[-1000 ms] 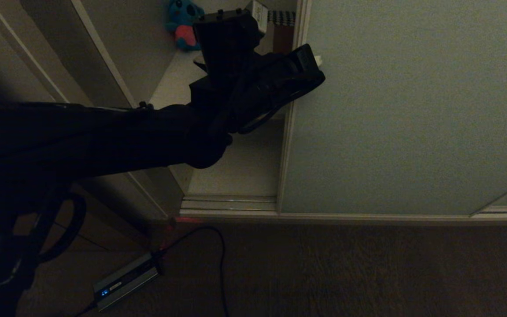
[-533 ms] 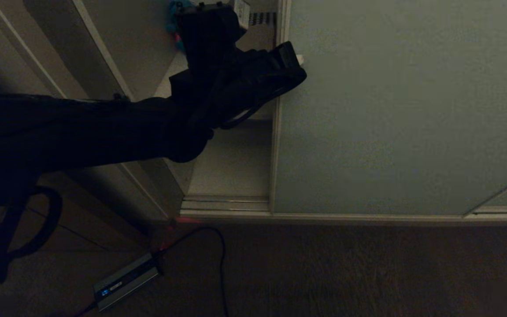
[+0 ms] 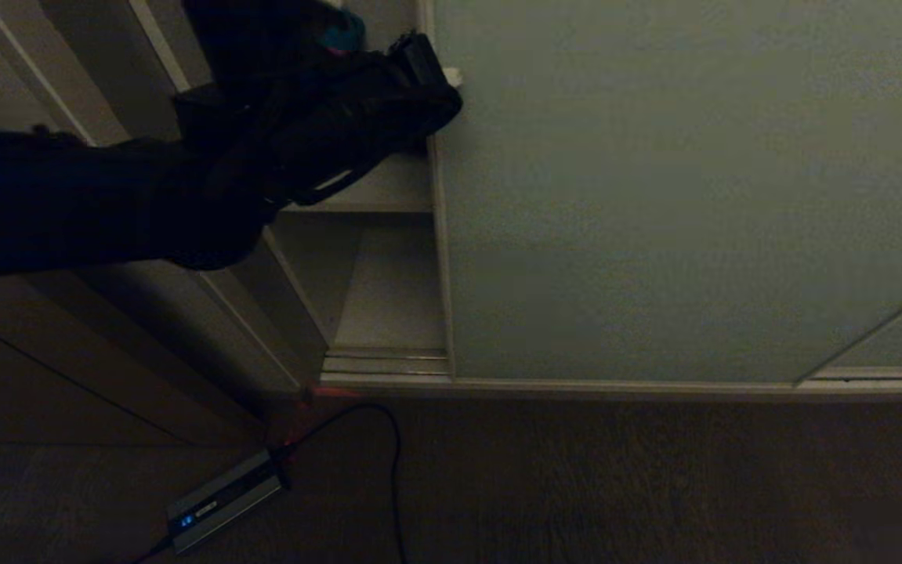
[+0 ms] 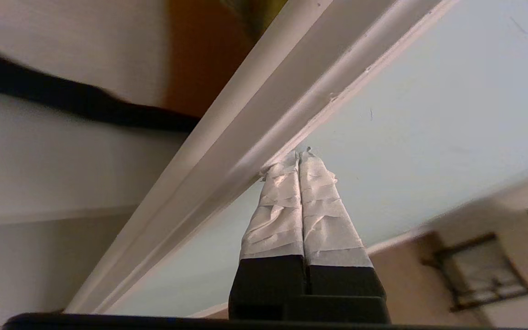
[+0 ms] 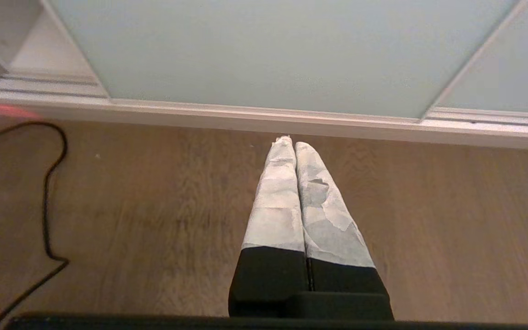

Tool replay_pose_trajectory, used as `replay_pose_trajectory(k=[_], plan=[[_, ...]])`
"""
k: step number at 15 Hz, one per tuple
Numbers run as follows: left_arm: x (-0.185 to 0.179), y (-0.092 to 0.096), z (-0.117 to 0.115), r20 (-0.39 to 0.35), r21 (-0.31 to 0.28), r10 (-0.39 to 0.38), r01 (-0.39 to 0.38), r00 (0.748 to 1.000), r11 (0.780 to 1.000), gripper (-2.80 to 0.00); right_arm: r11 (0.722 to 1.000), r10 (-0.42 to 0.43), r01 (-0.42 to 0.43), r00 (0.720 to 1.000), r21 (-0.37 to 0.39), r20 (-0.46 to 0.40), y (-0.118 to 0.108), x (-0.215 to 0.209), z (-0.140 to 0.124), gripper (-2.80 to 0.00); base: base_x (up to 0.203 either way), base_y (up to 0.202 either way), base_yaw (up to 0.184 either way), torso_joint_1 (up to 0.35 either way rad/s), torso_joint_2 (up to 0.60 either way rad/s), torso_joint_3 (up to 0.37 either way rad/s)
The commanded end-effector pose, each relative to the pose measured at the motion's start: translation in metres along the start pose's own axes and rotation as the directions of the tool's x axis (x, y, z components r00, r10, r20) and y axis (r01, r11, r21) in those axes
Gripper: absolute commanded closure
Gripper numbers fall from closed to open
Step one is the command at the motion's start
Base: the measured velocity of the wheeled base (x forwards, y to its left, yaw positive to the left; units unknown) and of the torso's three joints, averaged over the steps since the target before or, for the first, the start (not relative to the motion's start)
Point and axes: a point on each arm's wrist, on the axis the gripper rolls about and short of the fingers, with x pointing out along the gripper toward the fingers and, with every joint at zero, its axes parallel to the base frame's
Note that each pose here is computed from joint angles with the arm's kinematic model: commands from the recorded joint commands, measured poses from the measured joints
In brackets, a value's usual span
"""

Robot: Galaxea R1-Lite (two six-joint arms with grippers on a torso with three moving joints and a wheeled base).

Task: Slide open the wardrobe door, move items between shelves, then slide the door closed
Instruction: Close the door

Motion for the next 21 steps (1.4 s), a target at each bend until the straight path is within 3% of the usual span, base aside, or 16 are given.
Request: replay_pose_trajectory(k=[1, 5, 10, 16, 21], plan=[[-0.019, 0.005, 0.03, 0.065, 0.018, 0.024, -0.025, 0.998, 1.0, 0.0, 1.0, 0.0, 0.0, 1.0, 0.0, -0.004, 0.0, 0.0, -0.001, 0.0, 0.0, 0.0, 0.0, 0.0, 0.0, 0.0], [-0.06, 0.015, 0.051, 0.077, 0.042, 0.086, -0.089, 0.993, 0.995, 0.0, 1.0, 0.0, 0.0, 1.0, 0.0, -0.004, 0.0, 0.0, -0.001, 0.0, 0.0, 0.0, 0.0, 0.0, 0.0, 0.0], [-0.101, -0.011, 0.085, 0.106, 0.065, -0.02, 0.013, 0.994, 0.998, 0.0, 1.0, 0.0, 0.0, 1.0, 0.0, -0.003, 0.0, 0.0, -0.001, 0.0, 0.0, 0.0, 0.0, 0.0, 0.0, 0.0], [-0.087, 0.001, 0.07, 0.062, 0.084, -0.012, 0.007, 0.998, 0.996, 0.0, 1.0, 0.0, 0.0, 1.0, 0.0, -0.004, 0.0, 0.0, -0.001, 0.0, 0.0, 0.0, 0.0, 0.0, 0.0, 0.0], [-0.054, 0.037, 0.049, 0.064, 0.097, 0.039, -0.046, 0.997, 0.994, 0.0, 1.0, 0.0, 0.0, 1.0, 0.0, -0.004, 0.0, 0.0, -0.001, 0.0, 0.0, 0.0, 0.0, 0.0, 0.0, 0.0]])
